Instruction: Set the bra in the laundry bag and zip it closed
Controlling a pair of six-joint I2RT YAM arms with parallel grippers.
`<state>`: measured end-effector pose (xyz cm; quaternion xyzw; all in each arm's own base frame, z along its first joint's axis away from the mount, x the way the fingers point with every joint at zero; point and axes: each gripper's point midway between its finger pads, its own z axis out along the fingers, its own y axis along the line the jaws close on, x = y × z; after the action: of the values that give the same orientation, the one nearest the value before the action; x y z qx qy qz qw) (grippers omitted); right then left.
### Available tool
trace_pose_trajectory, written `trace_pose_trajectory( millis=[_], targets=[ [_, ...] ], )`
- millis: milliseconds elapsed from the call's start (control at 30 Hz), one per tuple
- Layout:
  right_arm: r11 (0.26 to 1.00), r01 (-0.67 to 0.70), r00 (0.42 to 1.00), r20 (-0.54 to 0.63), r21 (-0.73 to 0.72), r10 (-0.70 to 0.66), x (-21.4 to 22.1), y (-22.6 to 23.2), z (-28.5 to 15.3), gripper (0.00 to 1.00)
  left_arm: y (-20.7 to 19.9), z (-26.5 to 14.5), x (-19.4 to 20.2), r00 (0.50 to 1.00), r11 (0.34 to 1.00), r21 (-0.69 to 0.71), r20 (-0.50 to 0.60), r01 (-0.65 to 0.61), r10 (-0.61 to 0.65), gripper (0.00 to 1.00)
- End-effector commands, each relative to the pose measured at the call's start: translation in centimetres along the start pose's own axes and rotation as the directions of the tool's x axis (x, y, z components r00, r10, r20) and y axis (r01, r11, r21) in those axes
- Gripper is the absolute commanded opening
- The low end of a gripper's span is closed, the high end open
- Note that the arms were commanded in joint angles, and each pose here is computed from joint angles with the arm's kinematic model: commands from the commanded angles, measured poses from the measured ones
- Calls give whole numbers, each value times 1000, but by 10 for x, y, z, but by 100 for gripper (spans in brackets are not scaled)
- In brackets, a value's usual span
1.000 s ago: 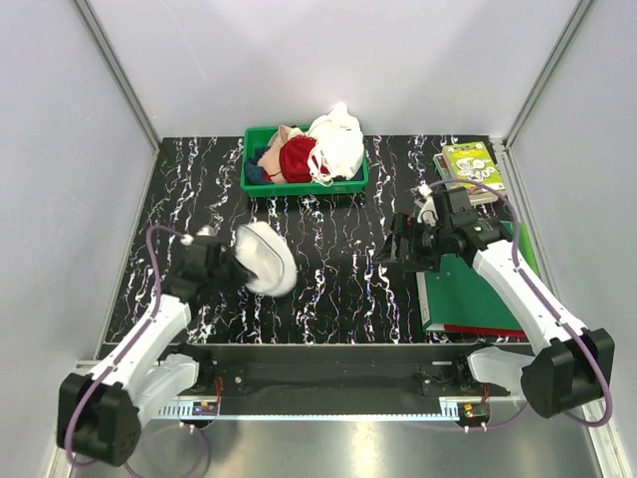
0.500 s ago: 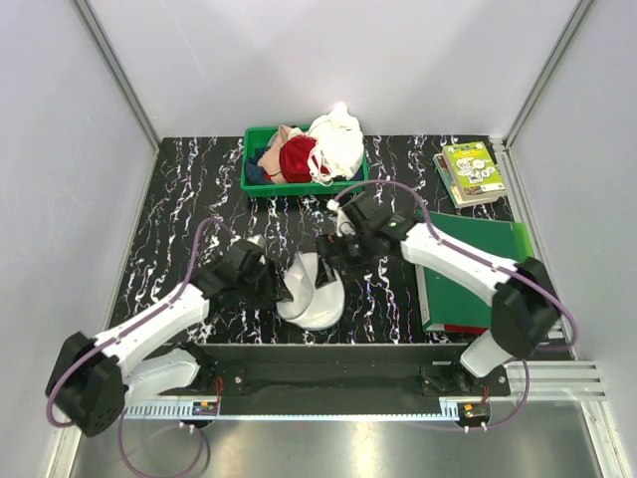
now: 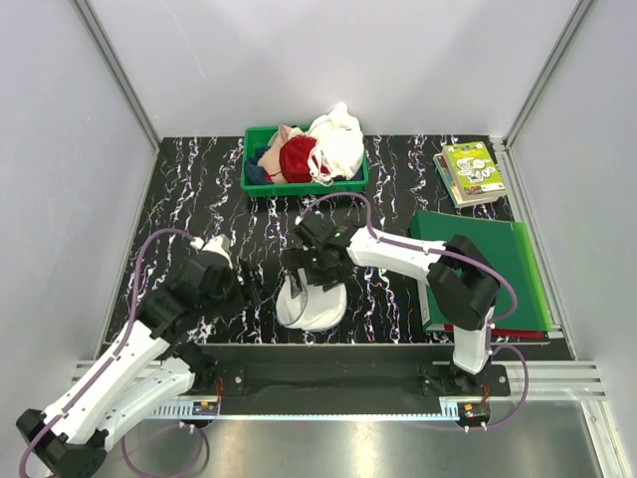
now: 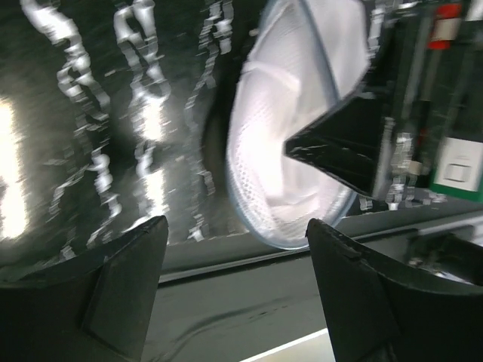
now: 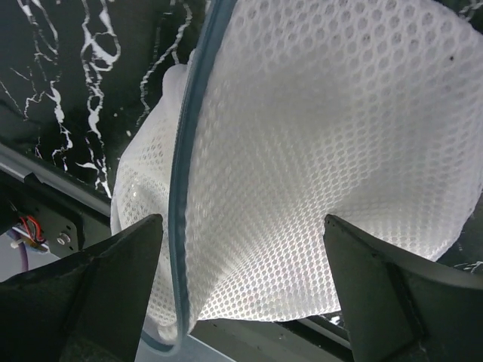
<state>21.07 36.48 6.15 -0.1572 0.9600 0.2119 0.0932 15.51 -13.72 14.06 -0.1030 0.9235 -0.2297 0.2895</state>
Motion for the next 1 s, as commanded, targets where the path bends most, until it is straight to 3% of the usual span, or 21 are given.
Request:
trace_pose_trajectory(
  millis=[0,67,100,133,200,267,367,400,467,500,567,633,733,967],
  targets=[
    [998,-16,995,99,65,9,-21,24,-10,83,19,-23,-8,998,997,-78,61,-30,34,79],
    [994,-29,998,65,106,22,-14,18,2,64,23,-30,-11,996,996,-91,86,-22,30,79],
    [994,-32,997,73,109,24,-17,19,3,40,23,-35,-14,994,996,-82,105,-17,26,79],
    [993,-31,997,68,115,24,-18,18,7,29,24,-41,-16,992,996,-86,123,-1,12,79],
    [997,8,995,102,71,-16,-35,39,-2,10,24,-50,-20,989,997,-81,149,18,-6,80],
    [998,61,990,125,27,-64,-47,61,-7,0,23,-71,-31,977,996,-73,212,57,-41,79],
    [971,138,980,167,-193,-106,-74,136,-38,0,27,-104,-50,946,991,-82,314,108,-77,79],
    [928,192,970,208,-318,-129,-82,182,-70,0,30,-114,-53,939,989,-89,335,117,-81,80],
    [882,201,974,180,-427,-134,-80,216,-83,0,34,-131,-65,912,987,-96,402,131,-82,79],
    [838,234,963,236,-493,-131,-91,243,-115,0,31,-144,-73,895,987,-75,437,140,-94,79],
    [823,202,976,183,-532,-121,-84,255,-116,0,36,-157,-80,873,983,-89,478,159,-98,78],
    [828,188,979,171,-528,-113,-81,253,-123,0,36,-169,-87,850,982,-78,516,173,-108,78],
    [895,179,979,165,-409,-121,-72,219,-102,0,36,-176,-92,835,982,-69,539,176,-112,77],
    [963,153,985,109,-223,-131,-59,148,-26,0,31,-161,-91,867,984,-107,493,141,-71,79]
  ],
)
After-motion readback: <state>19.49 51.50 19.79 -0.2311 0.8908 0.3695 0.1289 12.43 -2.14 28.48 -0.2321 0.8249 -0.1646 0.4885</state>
